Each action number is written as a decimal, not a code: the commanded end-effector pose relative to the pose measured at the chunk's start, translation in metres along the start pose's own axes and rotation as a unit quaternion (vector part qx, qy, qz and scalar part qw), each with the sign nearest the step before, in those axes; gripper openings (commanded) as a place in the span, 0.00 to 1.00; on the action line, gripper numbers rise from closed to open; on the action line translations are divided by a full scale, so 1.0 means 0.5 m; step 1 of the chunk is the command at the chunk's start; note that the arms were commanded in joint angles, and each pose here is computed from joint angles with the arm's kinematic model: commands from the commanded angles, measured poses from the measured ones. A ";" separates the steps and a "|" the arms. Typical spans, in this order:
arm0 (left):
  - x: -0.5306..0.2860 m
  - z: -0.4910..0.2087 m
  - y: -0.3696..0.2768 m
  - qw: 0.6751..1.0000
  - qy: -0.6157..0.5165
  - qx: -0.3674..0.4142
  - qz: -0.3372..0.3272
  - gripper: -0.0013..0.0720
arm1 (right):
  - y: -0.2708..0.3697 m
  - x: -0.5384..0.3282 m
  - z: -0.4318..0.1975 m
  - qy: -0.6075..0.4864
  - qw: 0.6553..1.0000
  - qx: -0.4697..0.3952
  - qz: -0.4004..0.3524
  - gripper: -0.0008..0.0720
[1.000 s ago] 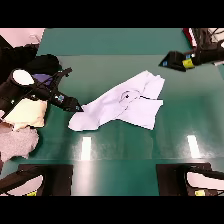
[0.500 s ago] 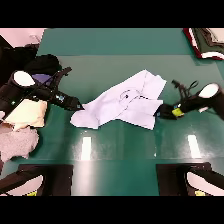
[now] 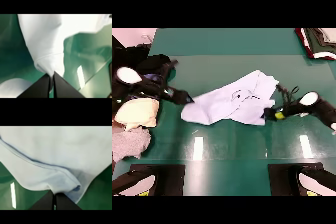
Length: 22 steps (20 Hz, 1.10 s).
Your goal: Fold the shirts.
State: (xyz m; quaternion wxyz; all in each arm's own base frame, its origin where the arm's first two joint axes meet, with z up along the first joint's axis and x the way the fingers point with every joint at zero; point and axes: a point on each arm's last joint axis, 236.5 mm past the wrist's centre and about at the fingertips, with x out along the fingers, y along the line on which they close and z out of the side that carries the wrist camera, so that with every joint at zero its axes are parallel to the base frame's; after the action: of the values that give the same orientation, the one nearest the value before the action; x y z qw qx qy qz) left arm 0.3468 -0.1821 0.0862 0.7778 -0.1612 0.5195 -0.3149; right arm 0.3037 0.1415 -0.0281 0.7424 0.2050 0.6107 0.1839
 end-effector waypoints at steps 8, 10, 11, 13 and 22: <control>-0.661 0.237 -0.402 0.857 -0.483 0.175 -0.028 0.05 | 0.327 -0.753 0.211 -0.477 0.859 -0.186 0.013 0.04; -0.751 0.191 -0.499 0.821 -0.524 0.226 -0.032 0.05 | 0.384 -0.837 0.170 -0.518 0.827 -0.219 0.013 0.03; -0.793 0.161 -0.547 0.801 -0.543 0.252 -0.035 0.05 | 0.406 -0.867 0.149 -0.532 0.815 -0.231 0.012 0.03; -0.853 0.109 -0.618 0.769 -0.569 0.290 -0.038 0.05 | 0.430 -0.916 0.117 -0.550 0.796 -0.251 -0.004 0.03; -0.668 0.180 -0.450 0.866 -0.456 0.206 -0.025 0.05 | 0.316 -0.735 0.232 -0.358 0.916 -0.176 -0.036 0.03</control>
State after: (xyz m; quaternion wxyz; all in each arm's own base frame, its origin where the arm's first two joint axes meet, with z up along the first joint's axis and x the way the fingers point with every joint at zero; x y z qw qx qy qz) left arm 0.2234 -0.1388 0.5460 0.9358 -0.1076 -0.0632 -0.3298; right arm 0.3174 0.0736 0.4368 0.9679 0.0867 0.1564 0.1767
